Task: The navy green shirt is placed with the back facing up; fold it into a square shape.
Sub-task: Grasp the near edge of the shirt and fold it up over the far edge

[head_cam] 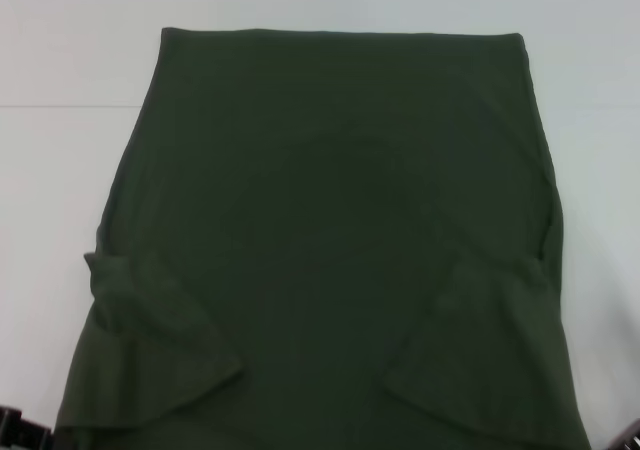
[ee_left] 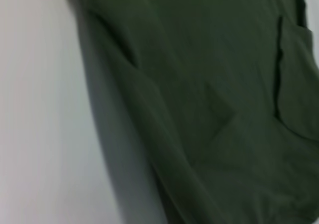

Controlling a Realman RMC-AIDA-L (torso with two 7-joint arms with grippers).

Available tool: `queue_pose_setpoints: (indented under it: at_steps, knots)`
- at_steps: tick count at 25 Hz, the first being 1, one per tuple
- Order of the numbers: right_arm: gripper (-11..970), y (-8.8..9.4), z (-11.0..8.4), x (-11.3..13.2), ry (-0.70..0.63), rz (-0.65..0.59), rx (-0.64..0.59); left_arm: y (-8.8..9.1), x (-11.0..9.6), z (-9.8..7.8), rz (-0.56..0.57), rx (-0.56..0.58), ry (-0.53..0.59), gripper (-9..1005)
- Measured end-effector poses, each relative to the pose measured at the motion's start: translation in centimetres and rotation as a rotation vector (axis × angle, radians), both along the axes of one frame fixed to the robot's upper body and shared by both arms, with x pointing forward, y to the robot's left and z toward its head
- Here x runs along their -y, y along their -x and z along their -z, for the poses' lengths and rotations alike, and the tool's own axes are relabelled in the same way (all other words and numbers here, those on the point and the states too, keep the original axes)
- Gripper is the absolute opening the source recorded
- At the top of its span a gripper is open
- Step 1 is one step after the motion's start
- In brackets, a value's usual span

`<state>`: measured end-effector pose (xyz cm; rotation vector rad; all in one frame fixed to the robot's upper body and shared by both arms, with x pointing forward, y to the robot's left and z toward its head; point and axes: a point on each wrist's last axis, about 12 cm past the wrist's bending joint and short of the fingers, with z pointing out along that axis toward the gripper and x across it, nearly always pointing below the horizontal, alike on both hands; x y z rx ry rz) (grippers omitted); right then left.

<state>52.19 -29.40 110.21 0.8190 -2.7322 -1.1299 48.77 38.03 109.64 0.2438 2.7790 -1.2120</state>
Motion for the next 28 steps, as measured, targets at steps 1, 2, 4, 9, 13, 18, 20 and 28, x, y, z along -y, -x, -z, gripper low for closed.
queue_pose_setpoints:
  at_steps: [1, 2, 4, 9, 13, 18, 20, 28]
  knots:
    - [68, 0.2, 0.0, 0.3, -0.007, -0.012, 0.0, 0.2, 0.1, -0.1, 0.013, -0.007, 0.013, -2]
    - [68, 0.5, 0.0, 0.5, -0.013, -0.024, 0.0, 0.5, 0.1, -0.1, 0.03, -0.016, 0.03, -2]
    - [67, 0.8, -0.1, 1.0, -0.02, -0.043, -0.003, 0.9, 0.4, -0.2, 0.07, -0.037, 0.068, -1]
    - [68, 1.7, 0.5, 1.4, -0.018, -0.083, -0.016, 2.0, 1.0, 0.2, 0.133, -0.088, 0.126, -1]
    - [68, 1.9, 0.6, 1.5, -0.025, -0.091, -0.021, 2.1, 1.1, 0.3, 0.133, -0.083, 0.143, -1]
    - [69, 1.5, 0.3, 1.5, -0.054, -0.057, -0.002, 1.5, 1.1, -0.2, 0.096, -0.02, 0.189, 0]
    - [69, 1.3, 0.1, 1.7, -0.086, -0.015, 0.018, 0.9, 1.0, -0.6, 0.054, 0.031, 0.223, 0]
    - [70, -0.7, -1.9, 3.5, -0.279, 0.244, 0.168, -1.9, 0.7, -1.3, -0.196, 0.219, 0.315, 0]
